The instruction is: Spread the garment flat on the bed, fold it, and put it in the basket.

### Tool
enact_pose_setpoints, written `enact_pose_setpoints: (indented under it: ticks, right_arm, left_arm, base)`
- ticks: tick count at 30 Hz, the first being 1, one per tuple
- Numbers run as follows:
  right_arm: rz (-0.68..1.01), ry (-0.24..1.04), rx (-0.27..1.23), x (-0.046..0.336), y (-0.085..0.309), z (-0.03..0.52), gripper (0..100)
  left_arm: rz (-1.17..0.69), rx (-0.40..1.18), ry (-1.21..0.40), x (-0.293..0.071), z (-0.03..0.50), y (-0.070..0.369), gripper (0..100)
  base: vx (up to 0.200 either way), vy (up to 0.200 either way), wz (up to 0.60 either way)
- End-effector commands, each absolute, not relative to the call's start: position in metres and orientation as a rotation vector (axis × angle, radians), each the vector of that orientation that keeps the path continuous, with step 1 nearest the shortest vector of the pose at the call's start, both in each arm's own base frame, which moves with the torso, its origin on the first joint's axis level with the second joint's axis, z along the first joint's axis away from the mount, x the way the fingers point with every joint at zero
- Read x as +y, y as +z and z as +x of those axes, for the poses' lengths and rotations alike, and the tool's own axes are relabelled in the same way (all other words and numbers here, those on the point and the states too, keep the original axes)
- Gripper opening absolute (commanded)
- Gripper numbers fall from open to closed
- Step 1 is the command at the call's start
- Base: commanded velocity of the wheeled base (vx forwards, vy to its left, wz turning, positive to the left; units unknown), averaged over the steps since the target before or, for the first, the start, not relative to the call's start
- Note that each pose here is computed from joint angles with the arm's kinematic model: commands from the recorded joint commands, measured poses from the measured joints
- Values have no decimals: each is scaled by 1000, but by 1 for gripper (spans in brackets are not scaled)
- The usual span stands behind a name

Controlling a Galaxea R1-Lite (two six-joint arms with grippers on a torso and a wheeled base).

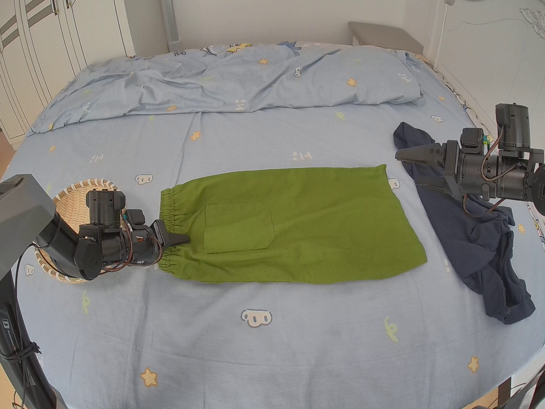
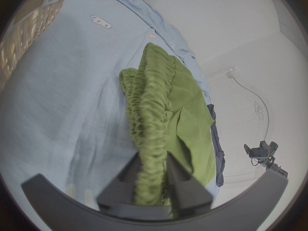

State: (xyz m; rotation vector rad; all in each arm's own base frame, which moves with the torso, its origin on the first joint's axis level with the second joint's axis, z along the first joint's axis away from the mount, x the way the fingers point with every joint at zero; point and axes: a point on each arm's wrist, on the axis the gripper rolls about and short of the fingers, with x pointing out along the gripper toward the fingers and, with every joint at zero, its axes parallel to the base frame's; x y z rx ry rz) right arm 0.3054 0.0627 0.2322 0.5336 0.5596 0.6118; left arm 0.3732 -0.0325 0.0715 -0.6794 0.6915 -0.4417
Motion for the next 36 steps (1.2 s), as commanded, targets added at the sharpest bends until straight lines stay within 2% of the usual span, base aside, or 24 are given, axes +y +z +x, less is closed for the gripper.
enact_pose_setpoints:
  ticks: [1,6,11,17,22,36]
  right_arm:
    - [534,609,560,62,232,307,100]
    - [530,576,598,57,215,325,100]
    - [475,514,703,44,159,369,100]
    - [452,452,768,19,120,398,100]
    - [455,425,778,6,113,405,100]
    - [466,458,857,17,88,412,100]
  left_arm:
    - [-677,682,-444,-32,374,73,0]
    - [-683,676,-443,-32,373,76,0]
    - [-733,653,-436,-28,372,89,0]
    - [-731,647,-439,-28,371,92,0]
    - [-732,647,-435,-28,371,91,0]
    - [-729,627,-439,-26,368,100,0]
  base:
    - [0,0,0]
    - [0,0,0]
    - [0,0,0]
    - [0,0,0]
    - [0,0,0]
    - [0,0,0]
